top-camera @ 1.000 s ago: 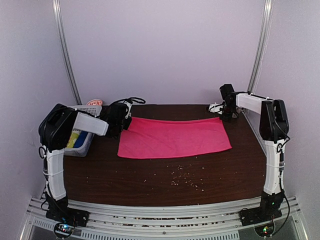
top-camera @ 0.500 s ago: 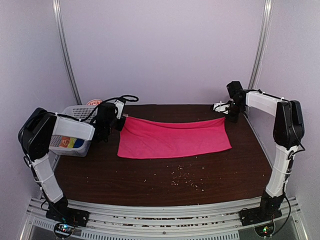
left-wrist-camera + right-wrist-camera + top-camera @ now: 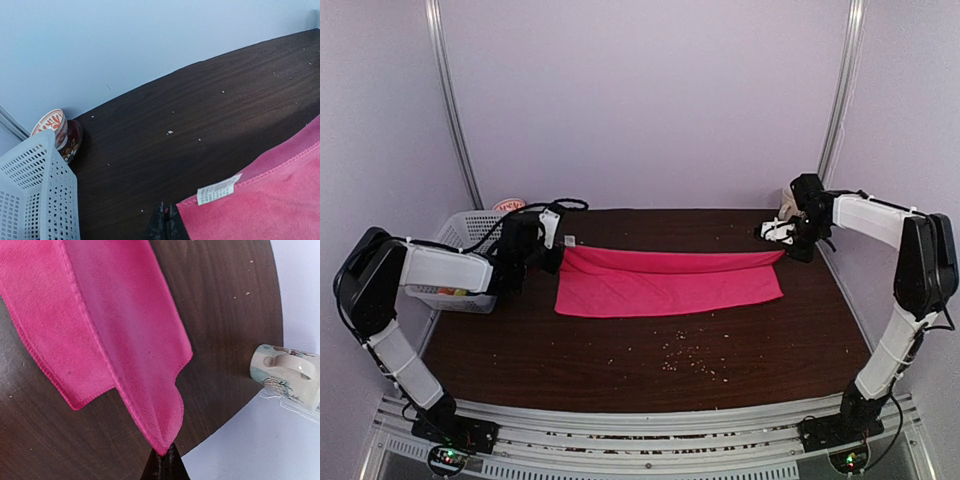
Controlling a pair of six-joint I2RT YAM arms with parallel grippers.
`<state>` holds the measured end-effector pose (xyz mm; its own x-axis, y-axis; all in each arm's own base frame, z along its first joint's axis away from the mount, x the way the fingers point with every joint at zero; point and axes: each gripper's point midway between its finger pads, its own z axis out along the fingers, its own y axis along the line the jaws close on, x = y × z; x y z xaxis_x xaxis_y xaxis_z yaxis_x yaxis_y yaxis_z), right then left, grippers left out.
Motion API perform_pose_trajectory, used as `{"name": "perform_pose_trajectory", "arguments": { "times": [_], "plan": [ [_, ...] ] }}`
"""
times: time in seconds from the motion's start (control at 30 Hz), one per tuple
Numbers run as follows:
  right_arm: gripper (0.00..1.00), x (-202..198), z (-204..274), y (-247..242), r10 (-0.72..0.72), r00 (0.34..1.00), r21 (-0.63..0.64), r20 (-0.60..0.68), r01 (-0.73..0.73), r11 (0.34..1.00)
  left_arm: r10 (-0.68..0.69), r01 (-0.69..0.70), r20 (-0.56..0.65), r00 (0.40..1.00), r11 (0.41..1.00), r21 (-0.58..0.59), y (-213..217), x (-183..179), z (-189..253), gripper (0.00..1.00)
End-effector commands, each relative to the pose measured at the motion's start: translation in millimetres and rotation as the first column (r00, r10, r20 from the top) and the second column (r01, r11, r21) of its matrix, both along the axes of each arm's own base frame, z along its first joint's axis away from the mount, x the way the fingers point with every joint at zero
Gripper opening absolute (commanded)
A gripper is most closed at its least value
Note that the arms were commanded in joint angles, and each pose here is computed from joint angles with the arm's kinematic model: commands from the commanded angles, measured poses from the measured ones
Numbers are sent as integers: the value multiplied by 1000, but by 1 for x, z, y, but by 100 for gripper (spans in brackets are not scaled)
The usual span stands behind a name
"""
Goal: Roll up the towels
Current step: Fold the towel at the center of the board.
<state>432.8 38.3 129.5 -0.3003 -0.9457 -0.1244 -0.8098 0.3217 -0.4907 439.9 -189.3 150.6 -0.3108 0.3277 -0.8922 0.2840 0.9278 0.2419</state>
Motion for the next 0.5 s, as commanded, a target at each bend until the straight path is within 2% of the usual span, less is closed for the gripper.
{"name": "perform_pose_trajectory", "arguments": {
  "times": [0.0, 0.47],
  "plan": [
    [0, -16, -10, -4, 6, 1000, -9, -24, -6, 1000, -34, 33, -31, 999, 998, -45, -10, -18, 2, 0],
    [0, -32, -57, -5, -25, 997, -9, -78, 24, 1000, -48, 51, -188, 981, 999, 15, -15, -63, -45, 0]
  ]
}}
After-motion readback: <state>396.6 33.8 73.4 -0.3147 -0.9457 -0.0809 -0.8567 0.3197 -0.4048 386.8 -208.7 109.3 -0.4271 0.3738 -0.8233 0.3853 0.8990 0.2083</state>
